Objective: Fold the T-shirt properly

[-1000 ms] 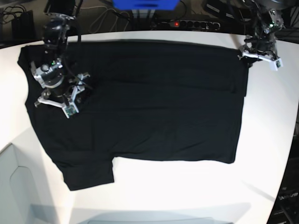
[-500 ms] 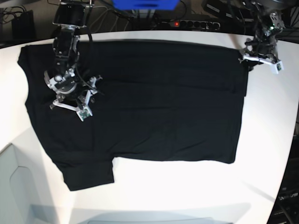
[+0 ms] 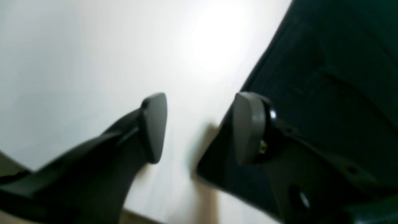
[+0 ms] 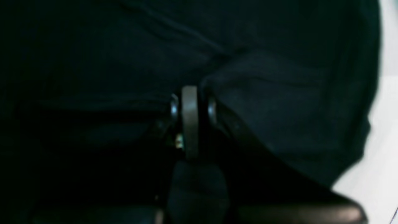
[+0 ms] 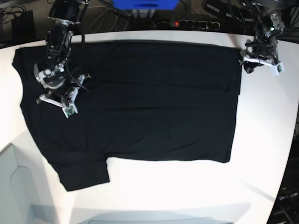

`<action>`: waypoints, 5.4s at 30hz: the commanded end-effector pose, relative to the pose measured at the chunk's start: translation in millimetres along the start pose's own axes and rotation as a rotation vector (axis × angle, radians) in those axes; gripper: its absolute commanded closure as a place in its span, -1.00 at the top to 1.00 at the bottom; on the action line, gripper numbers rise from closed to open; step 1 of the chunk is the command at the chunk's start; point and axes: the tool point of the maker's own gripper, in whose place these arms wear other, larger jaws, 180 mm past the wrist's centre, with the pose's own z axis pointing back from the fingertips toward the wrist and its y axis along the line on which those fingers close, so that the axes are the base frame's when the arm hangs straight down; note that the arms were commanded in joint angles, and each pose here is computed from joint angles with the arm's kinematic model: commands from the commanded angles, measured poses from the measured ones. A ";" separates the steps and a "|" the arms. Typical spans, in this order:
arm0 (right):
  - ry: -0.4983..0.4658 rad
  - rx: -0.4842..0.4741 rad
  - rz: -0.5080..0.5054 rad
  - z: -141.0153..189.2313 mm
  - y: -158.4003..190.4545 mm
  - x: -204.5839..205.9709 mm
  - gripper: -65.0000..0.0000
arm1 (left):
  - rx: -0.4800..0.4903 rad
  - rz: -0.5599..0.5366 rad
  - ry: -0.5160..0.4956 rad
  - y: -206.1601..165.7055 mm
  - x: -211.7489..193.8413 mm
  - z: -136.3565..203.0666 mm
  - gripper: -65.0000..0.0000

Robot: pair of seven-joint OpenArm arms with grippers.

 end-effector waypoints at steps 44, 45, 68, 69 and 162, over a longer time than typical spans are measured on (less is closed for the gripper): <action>-0.084 -0.017 -0.197 -31.8 -79.3 22.5 0.05 | -0.010 -0.012 -0.047 -3.9 17.1 0.1 0.02; -0.073 -0.010 -0.203 -34.5 -77.6 19.1 0.05 | -0.010 -0.011 -0.047 -4.2 16.7 0.1 0.02; -0.094 -0.056 -0.172 -24.1 -96.9 26.0 -1.00 | -0.013 -0.008 -0.049 -5.6 16.7 0.6 0.02; -0.105 -0.065 -0.165 -21.3 -98.8 29.9 -1.00 | -0.011 -0.007 -0.049 -4.9 16.5 0.6 0.02; -0.356 -0.346 -0.604 -108.8 -228.7 74.2 0.06 | -0.135 -0.322 -0.189 -185.8 131.8 -218.2 -1.00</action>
